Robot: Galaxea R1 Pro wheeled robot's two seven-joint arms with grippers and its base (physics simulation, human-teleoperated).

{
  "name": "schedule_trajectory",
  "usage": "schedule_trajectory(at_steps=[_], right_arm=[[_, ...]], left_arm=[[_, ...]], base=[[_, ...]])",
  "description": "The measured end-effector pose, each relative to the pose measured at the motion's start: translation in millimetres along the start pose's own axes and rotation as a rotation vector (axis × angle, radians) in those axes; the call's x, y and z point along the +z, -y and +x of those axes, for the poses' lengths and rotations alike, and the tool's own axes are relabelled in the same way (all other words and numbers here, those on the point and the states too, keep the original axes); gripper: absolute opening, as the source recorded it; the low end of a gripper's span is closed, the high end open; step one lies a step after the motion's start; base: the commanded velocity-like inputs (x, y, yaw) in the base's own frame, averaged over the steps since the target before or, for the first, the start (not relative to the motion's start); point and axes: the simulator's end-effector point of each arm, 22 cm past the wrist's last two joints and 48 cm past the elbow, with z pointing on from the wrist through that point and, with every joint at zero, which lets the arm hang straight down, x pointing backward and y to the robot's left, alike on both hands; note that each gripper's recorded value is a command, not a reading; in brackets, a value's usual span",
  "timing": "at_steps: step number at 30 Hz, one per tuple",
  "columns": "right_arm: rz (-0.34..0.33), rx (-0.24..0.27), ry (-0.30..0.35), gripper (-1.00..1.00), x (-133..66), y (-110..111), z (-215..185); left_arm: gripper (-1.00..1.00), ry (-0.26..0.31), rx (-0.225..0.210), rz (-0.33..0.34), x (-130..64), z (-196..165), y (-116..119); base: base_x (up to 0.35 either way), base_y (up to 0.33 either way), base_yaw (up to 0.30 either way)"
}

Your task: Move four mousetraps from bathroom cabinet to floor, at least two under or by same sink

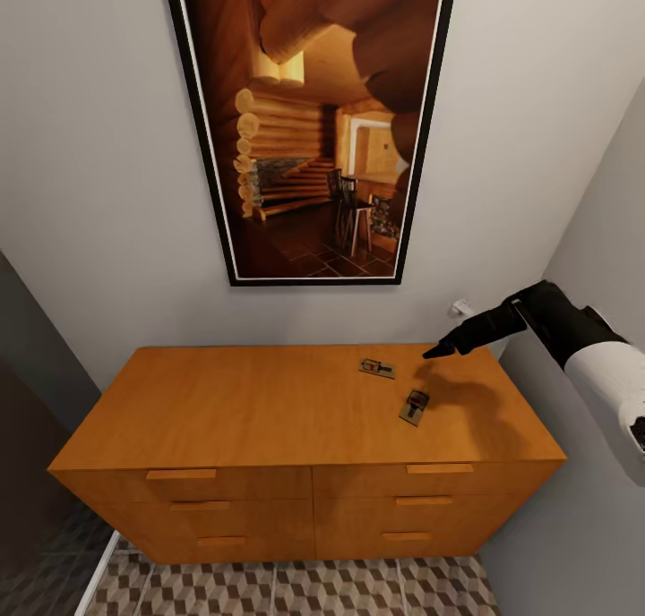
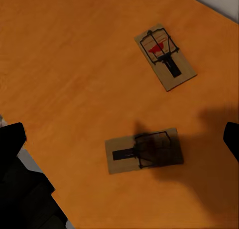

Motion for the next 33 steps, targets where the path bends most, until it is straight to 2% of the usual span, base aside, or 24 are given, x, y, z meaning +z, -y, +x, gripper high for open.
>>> schedule_trajectory(at_steps=[2,3,8,20,33], right_arm=[[-0.011,-0.007,-0.003,1.0,7.4,-5.2,-0.1],[-0.016,-0.025,0.0,1.0,10.7,-7.5,-0.8],[-0.018,-0.055,0.006,1.0,12.4,-8.5,-1.7],[-0.018,-0.064,0.006,1.0,13.1,-8.8,-0.8],[-0.02,-0.062,0.001,1.0,15.5,-9.2,1.8]], left_arm=[[1.0,0.001,0.0,-0.001,0.1,-0.3,-0.2],[1.0,0.001,0.0,-0.003,0.1,-0.4,-0.7],[1.0,0.001,0.0,-0.006,0.2,-0.7,-1.2],[1.0,0.001,-0.001,-0.002,0.1,-0.5,0.0],[1.0,0.002,-0.002,-0.001,0.3,-0.7,0.9]], base=[[0.0,0.0,0.0],[0.0,0.0,0.0],[0.0,0.0,0.0],[0.014,-0.004,0.0],[0.074,-0.094,0.0]])
